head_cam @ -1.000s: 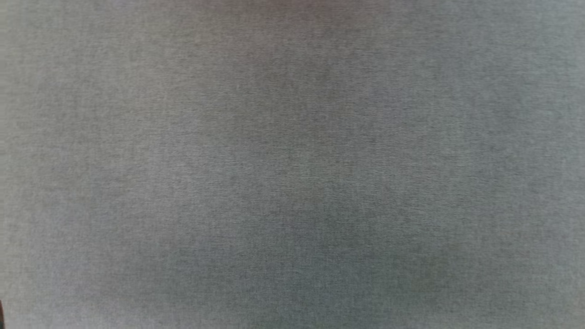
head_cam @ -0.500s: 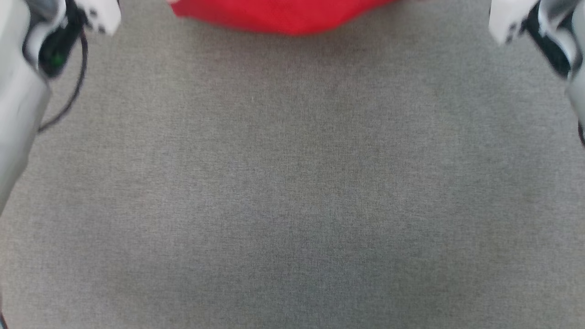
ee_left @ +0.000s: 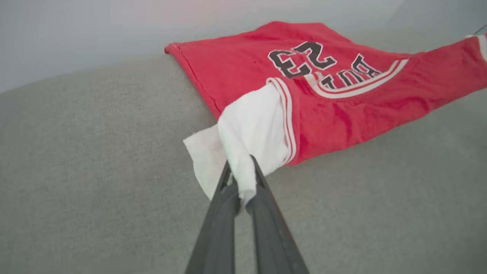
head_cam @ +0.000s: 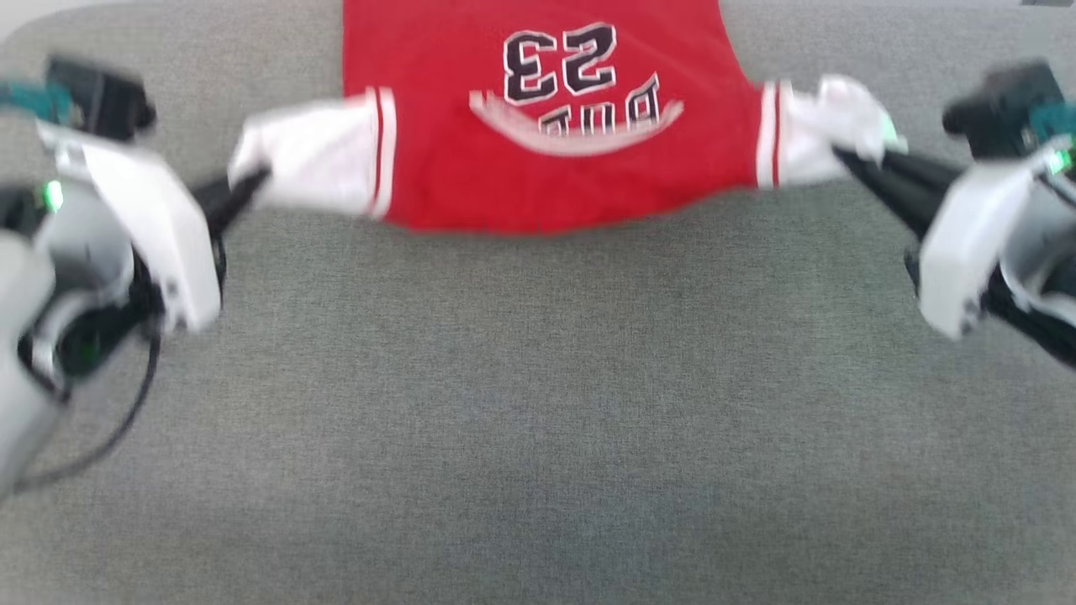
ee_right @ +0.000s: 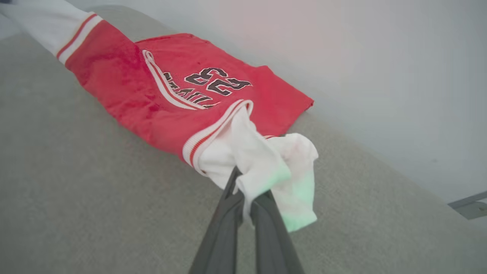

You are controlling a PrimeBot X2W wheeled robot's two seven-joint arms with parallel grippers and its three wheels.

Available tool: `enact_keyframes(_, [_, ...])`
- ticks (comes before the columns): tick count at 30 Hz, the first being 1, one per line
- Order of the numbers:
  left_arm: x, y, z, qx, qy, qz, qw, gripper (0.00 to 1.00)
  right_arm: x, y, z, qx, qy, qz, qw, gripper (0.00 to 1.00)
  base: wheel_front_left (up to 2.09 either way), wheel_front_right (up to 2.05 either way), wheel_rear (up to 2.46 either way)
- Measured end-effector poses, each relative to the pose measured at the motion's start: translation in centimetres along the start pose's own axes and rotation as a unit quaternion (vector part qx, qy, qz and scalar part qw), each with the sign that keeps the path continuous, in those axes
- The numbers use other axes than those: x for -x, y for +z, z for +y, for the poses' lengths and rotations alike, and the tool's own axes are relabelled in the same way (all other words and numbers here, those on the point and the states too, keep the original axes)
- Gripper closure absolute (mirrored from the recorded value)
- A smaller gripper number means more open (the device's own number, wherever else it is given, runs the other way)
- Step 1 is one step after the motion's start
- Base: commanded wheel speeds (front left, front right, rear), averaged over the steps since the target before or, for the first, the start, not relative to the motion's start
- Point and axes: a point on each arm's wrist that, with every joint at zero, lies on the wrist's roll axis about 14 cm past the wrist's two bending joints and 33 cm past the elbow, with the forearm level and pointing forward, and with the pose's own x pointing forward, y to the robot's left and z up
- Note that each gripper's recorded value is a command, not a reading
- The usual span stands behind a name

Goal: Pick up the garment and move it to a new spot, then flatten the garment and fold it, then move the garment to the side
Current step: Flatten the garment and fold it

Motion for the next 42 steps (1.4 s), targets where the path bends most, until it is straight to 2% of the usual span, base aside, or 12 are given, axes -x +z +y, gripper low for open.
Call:
enact_keyframes(4, [2.2,-4.5,-0.6,0.013,0.009,0.059,0.998,1.00,2.3,-2.9,1.1,-0.007,0.018,0.044,0.999,1.00,0.00,0.00,0.00])
enact_keyframes(8, [4.2,-8.7,-0.8,0.034,0.027,0.111,0.993,1.00,4.5,-5.9,2.4,-0.037,0.033,0.090,0.995,1.00,0.00,0.00,0.00])
enact_keyframes(13, [6.6,-14.1,-1.6,0.058,0.044,0.181,0.981,1.00,7.4,-10.0,5.2,-0.089,0.062,0.153,0.982,1.00,0.00,0.00,0.00])
enact_keyframes(14, [6.6,-14.1,-1.6,0.058,0.044,0.181,0.981,1.00,7.4,-10.0,5.2,-0.089,0.062,0.153,0.982,1.00,0.00,0.00,0.00])
enact_keyframes(22, [8.8,-19.7,-2.9,0.096,0.053,0.245,0.963,1.00,11.2,-15.5,9.2,-0.166,0.095,0.244,0.951,1.00,0.00,0.00,0.00])
enact_keyframes(25, [9.3,-21.2,-2.8,0.099,0.063,0.262,0.958,1.00,11.9,-16.5,10.0,-0.178,0.101,0.258,0.944,1.00,0.00,0.00,0.00])
enact_keyframes(29, [9.1,-21.5,-2.8,0.110,0.066,0.256,0.958,1.00,12.3,-17.7,10.5,-0.190,0.096,0.268,0.940,1.00,0.00,0.00,0.00])
enact_keyframes(30, [9.1,-21.5,-2.8,0.111,0.065,0.254,0.959,1.00,12.3,-17.8,10.3,-0.191,0.093,0.269,0.940,0.93,0.00,0.00,0.00])
enact_keyframes(32, [8.9,-21.3,-2.7,0.112,0.066,0.246,0.961,1.00,12.0,-17.8,9.9,-0.195,0.084,0.264,0.941,0.56,0.00,0.00,0.00])
enact_keyframes(34, [8.7,-21.1,-2.8,0.115,0.063,0.239,0.962,1.00,11.9,-17.6,9.4,-0.197,0.075,0.259,0.943,0.00,0.00,0.00,0.00])
enact_keyframes(36, [8.4,-20.7,-2.7,0.117,0.062,0.226,0.965,1.00,11.7,-17.2,8.5,-0.199,0.065,0.254,0.944,0.00,0.00,0.00,0.00])
enact_keyframes(42, [7.6,-19.7,-3.1,0.126,0.053,0.196,0.971,1.00,9.7,-11.7,4.4,-0.173,0.024,0.174,0.969,0.00,0.00,0.00,0.00])
